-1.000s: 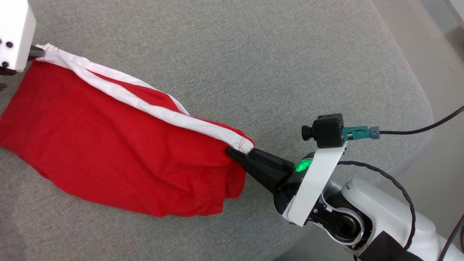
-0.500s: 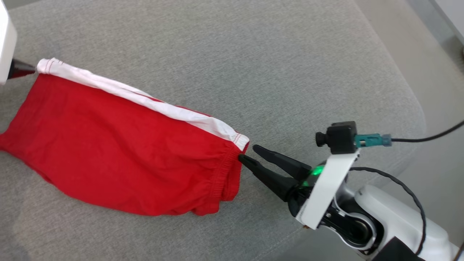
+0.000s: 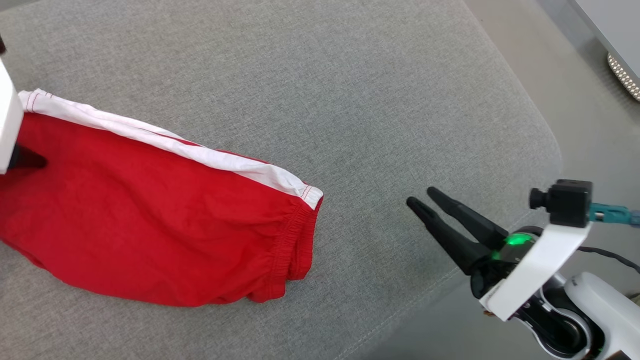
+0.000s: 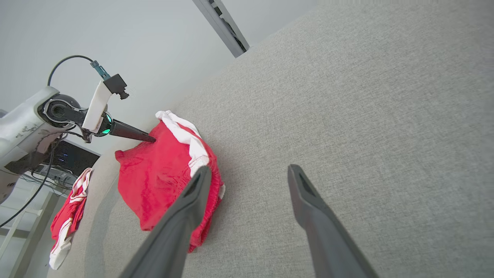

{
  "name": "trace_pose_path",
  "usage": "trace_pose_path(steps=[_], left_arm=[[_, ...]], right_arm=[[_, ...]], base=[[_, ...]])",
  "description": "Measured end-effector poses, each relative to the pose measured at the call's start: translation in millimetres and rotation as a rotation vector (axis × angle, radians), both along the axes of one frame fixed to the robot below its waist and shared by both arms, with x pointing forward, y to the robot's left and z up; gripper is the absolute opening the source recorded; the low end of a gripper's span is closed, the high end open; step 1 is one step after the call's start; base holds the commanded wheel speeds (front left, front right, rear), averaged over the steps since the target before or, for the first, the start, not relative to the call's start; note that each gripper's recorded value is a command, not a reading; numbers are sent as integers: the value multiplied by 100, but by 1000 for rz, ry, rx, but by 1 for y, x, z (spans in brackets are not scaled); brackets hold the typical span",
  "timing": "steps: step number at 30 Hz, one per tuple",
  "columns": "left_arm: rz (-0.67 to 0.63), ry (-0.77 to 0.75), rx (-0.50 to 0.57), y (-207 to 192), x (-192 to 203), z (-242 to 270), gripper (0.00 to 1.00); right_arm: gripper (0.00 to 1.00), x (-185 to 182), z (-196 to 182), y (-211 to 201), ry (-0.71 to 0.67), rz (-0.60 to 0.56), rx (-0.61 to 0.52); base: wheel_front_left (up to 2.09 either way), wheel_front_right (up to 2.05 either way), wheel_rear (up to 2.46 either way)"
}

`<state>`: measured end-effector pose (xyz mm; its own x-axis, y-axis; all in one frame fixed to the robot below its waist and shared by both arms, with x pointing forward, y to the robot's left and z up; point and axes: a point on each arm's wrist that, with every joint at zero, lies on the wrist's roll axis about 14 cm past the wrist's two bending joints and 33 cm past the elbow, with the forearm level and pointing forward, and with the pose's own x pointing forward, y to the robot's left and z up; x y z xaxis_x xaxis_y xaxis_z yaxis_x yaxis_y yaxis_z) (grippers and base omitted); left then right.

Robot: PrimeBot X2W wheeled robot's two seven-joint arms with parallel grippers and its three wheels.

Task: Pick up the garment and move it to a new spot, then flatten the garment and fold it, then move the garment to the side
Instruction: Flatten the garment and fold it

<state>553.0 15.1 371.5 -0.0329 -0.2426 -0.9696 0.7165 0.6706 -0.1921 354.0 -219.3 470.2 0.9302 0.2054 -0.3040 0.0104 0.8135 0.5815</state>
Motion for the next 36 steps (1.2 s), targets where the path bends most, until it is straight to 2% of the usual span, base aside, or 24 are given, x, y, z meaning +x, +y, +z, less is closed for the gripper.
trace_pose_path(steps=[4, 5, 6, 8, 18, 24, 28, 32, 36], left_arm=[[-10, 30, -14, -4, -7, -1, 100], [-14, 46, -23, -6, -11, -1, 86], [-14, 56, -36, -9, -14, 0, 51], [-21, 54, -55, -14, -17, 3, 0], [56, -13, -80, 1, -14, 17, 0], [109, -9, -88, 17, -27, 26, 0], [177, -1, -82, 41, -42, 29, 0], [267, -9, -145, 53, -55, 38, 0], [331, 12, -164, 68, -78, 38, 0]], right_arm=[[100, -4, 4, -8, -12, -31, -10], [100, -4, 4, -8, -13, -32, -13], [100, -4, 5, -8, -16, -34, -11], [100, -5, 4, -6, -15, -33, -9], [100, -6, 9, -6, -29, -28, -16], [100, -4, 12, 0, -36, 8, -19], [100, 0, 19, 10, -58, 51, -23], [100, 1, 29, 18, -83, 82, -24], [100, -2, 36, 22, -99, 100, -25]], base=[[0, 0, 0], [0, 0, 0], [0, 0, 0], [0, 0, 0], [0, 0, 0], [0, 0, 0], [0, 0, 0], [0, 0, 0], [0, 0, 0]])
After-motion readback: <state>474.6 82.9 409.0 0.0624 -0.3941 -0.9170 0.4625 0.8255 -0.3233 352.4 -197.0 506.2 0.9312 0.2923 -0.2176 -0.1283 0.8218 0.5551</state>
